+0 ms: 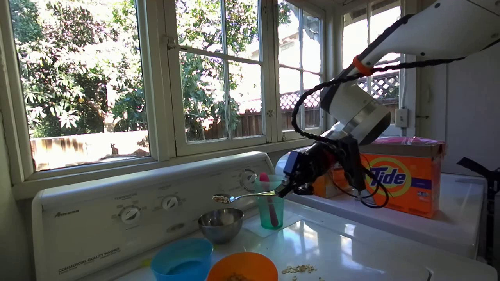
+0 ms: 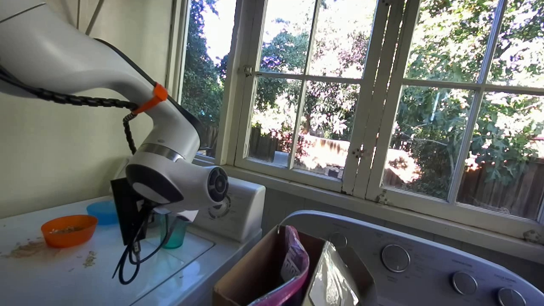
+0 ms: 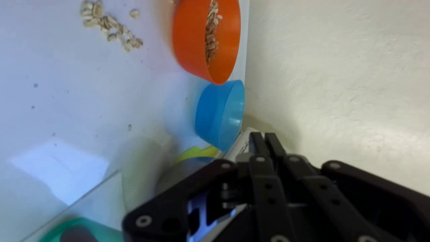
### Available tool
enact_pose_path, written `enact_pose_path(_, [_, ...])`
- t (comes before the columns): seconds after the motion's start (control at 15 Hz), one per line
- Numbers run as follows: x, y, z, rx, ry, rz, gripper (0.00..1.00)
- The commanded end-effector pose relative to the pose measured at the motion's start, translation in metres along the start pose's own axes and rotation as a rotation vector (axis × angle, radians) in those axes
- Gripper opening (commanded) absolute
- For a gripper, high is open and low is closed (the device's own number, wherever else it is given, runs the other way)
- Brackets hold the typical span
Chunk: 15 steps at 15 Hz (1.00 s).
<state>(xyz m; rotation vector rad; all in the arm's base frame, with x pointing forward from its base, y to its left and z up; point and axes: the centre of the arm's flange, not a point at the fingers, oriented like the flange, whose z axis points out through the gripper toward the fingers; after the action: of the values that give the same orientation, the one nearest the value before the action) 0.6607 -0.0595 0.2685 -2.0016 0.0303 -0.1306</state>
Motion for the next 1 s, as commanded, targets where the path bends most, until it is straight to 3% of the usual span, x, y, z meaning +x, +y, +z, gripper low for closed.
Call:
enact_pose_path(0.0, [0.017, 0.001, 0.008, -0.077, 0.07, -0.033, 0.01])
enact_pose_path(0.2, [0.025, -0.002, 0.015, -0.172, 0.089, -0.082, 0.01])
enact_pose_path(0.67, [0.023, -0.004, 0.039, -0.492, -0.012, -0.299, 0.01])
enact_pose_path(0.93, [0.026, -0.012, 0.045, -0.64, -0.025, -0.439, 0.01])
